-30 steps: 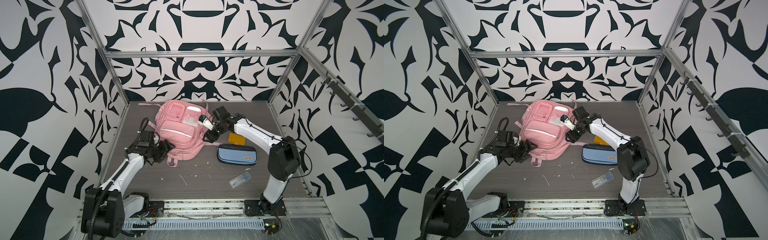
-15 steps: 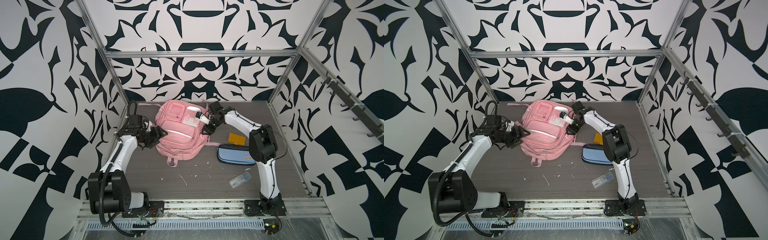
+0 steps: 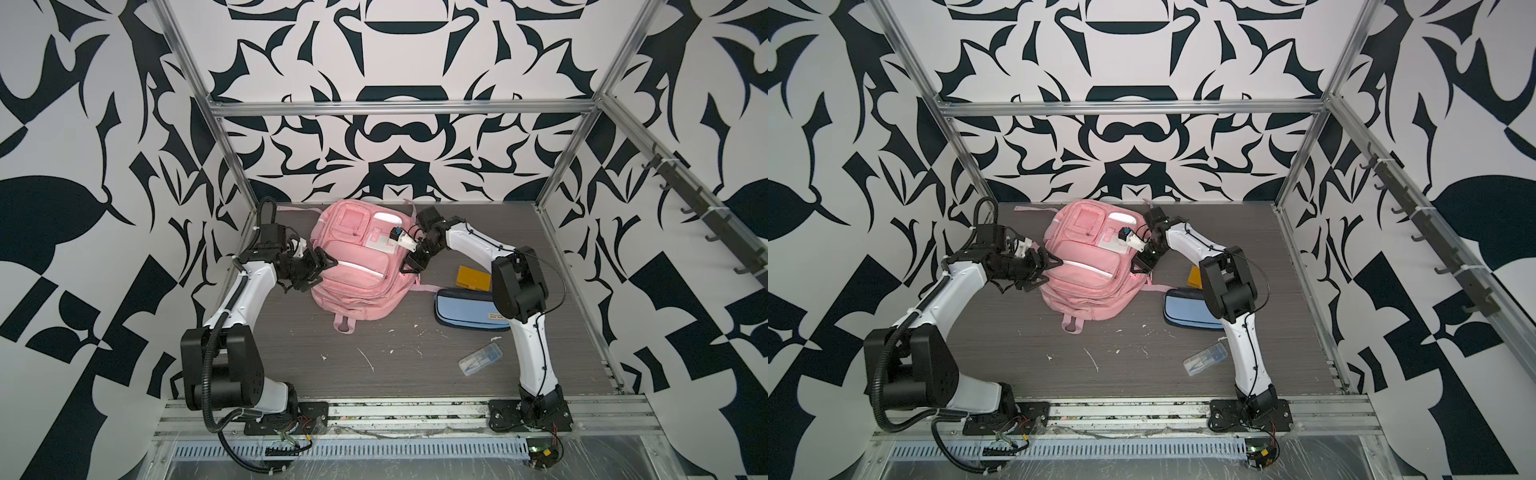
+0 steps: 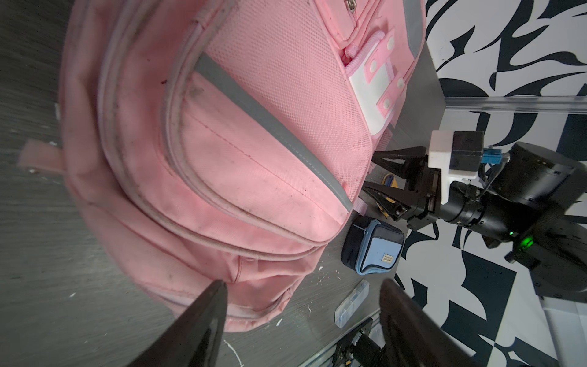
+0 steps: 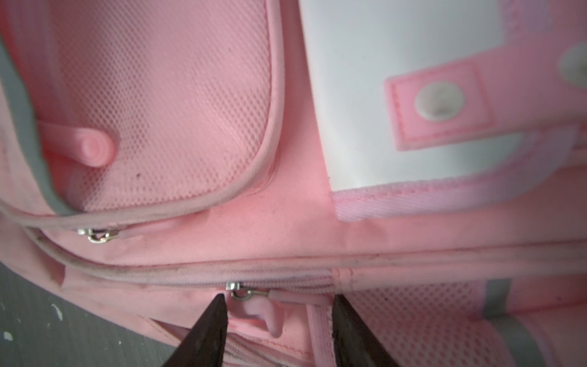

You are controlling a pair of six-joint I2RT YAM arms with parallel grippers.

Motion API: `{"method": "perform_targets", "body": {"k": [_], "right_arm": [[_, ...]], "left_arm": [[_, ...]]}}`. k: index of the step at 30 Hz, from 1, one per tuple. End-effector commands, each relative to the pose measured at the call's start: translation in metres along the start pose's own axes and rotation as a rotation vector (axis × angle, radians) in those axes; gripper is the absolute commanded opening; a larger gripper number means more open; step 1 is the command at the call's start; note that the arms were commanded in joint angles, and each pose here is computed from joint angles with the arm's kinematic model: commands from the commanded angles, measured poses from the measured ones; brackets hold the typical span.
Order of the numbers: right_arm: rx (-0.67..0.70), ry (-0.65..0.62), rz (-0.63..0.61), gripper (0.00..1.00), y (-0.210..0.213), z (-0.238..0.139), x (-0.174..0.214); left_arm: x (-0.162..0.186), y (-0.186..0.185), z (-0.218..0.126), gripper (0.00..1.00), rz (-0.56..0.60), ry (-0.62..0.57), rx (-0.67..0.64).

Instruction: Pack the student bag

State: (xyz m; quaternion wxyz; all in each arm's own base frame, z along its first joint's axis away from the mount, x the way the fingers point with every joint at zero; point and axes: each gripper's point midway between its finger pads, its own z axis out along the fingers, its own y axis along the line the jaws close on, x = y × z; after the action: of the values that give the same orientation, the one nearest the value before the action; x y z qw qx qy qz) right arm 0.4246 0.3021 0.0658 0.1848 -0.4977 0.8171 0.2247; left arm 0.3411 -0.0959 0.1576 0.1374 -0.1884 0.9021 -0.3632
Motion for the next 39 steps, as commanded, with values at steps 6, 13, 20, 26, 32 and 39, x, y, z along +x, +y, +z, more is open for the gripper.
{"method": "perform_targets", "body": {"k": [6,13,20,26,32,39], "right_arm": [[-0.032,-0.034,-0.014,0.38,0.005,-0.001,-0.010],[-0.027,-0.023,-0.004,0.57,0.006,0.005,-0.010],[-0.017,-0.007,-0.006,0.41,0.010,0.014,-0.013],[-0.010,0.000,-0.009,0.22,0.011,0.014,-0.010],[-0.002,-0.004,-0.029,0.13,0.017,0.012,-0.007],[0.026,-0.027,-0.048,0.19,0.036,0.016,-0.015]], "left_arm": [[-0.002,-0.001,-0.003,0.78,-0.025,0.001,0.006],[-0.001,0.004,-0.004,0.77,-0.038,-0.003,-0.003],[0.000,0.015,0.001,0.78,-0.040,-0.004,-0.019],[0.000,0.055,0.007,0.76,-0.124,-0.011,-0.038],[0.001,0.068,0.019,0.76,-0.128,0.036,-0.038],[0.007,0.073,0.031,0.75,-0.179,0.053,0.001]]}}
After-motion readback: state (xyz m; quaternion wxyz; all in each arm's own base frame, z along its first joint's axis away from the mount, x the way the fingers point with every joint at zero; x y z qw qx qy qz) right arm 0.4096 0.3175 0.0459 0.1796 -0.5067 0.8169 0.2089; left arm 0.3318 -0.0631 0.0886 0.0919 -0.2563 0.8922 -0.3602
